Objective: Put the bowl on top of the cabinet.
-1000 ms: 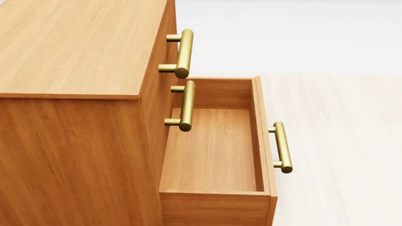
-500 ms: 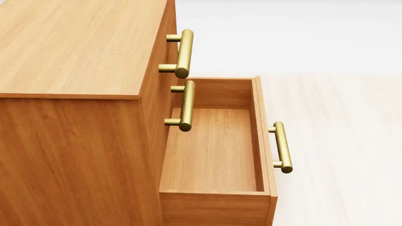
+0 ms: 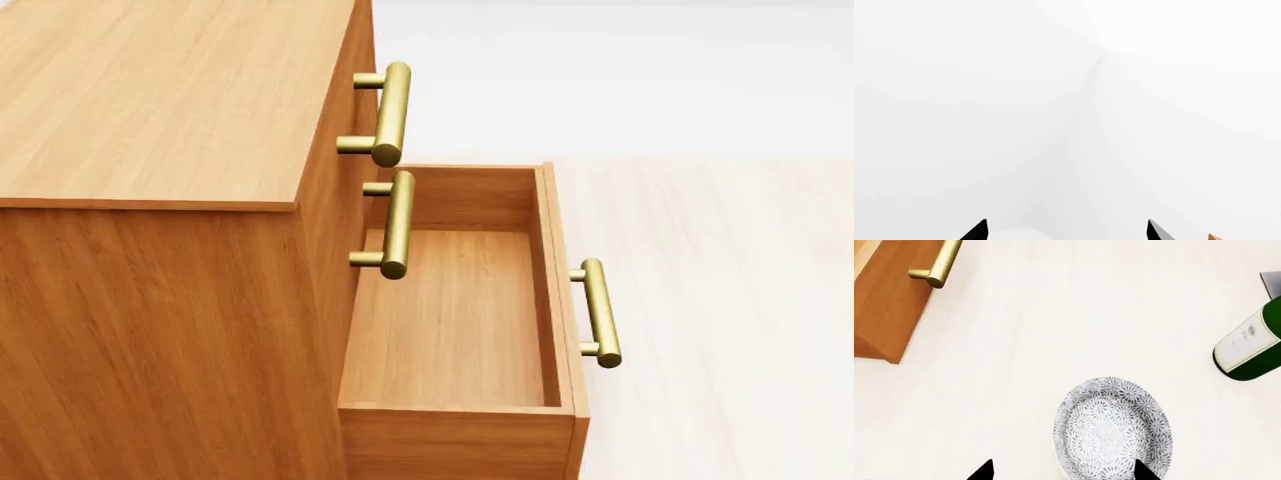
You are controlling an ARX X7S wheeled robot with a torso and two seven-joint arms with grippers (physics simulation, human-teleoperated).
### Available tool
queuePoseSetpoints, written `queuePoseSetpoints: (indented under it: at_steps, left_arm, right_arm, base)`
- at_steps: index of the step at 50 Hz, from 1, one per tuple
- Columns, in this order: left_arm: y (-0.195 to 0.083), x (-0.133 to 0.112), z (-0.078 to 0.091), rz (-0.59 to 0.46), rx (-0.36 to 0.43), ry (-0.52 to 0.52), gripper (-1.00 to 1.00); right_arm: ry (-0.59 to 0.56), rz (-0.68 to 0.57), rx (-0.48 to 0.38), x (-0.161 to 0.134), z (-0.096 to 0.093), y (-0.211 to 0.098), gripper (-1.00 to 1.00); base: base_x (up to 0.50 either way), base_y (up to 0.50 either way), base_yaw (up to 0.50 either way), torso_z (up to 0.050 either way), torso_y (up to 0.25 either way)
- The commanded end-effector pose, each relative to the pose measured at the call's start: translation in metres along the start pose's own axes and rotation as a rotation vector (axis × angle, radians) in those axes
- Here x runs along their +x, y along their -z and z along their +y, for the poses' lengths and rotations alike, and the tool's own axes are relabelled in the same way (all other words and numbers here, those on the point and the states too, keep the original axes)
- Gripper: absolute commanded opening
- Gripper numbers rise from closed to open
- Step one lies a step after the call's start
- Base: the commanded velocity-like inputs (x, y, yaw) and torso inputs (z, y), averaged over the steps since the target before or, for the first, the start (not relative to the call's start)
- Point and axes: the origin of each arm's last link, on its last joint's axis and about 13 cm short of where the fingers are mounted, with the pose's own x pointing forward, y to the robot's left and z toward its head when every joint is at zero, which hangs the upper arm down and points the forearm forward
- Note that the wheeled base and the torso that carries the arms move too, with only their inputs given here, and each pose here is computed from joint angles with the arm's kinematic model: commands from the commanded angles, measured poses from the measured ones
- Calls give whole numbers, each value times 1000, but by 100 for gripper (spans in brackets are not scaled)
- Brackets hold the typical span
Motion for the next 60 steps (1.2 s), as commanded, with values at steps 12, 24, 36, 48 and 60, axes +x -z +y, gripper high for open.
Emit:
queuePoseSetpoints:
  at_steps: [12, 24, 36, 48, 60]
  left_arm:
    - [1, 0, 0, 3, 2, 2, 100]
    - [0, 0, 0, 1, -1, 5, 100]
    - [0, 0, 0, 2, -3, 9, 100]
    - [1, -1, -1, 3, -4, 13, 100]
    - [1, -1, -1, 2, -4, 16, 100]
  right_arm:
    - [35, 56, -35, 18, -2, 1, 100]
    - [22, 72, -57, 38, 3, -5, 100]
    - [-9, 103, -46, 56, 8, -4, 100]
    - [-23, 123, 30, 67, 7, 4, 100]
    - [-9, 129, 134, 75, 4, 18, 100]
  base:
    - [0, 0, 0, 0, 0]
    - [0, 0, 0, 0, 0]
    - [0, 0, 0, 0, 0]
    - [0, 0, 0, 0, 0]
    - [0, 0, 0, 0, 0]
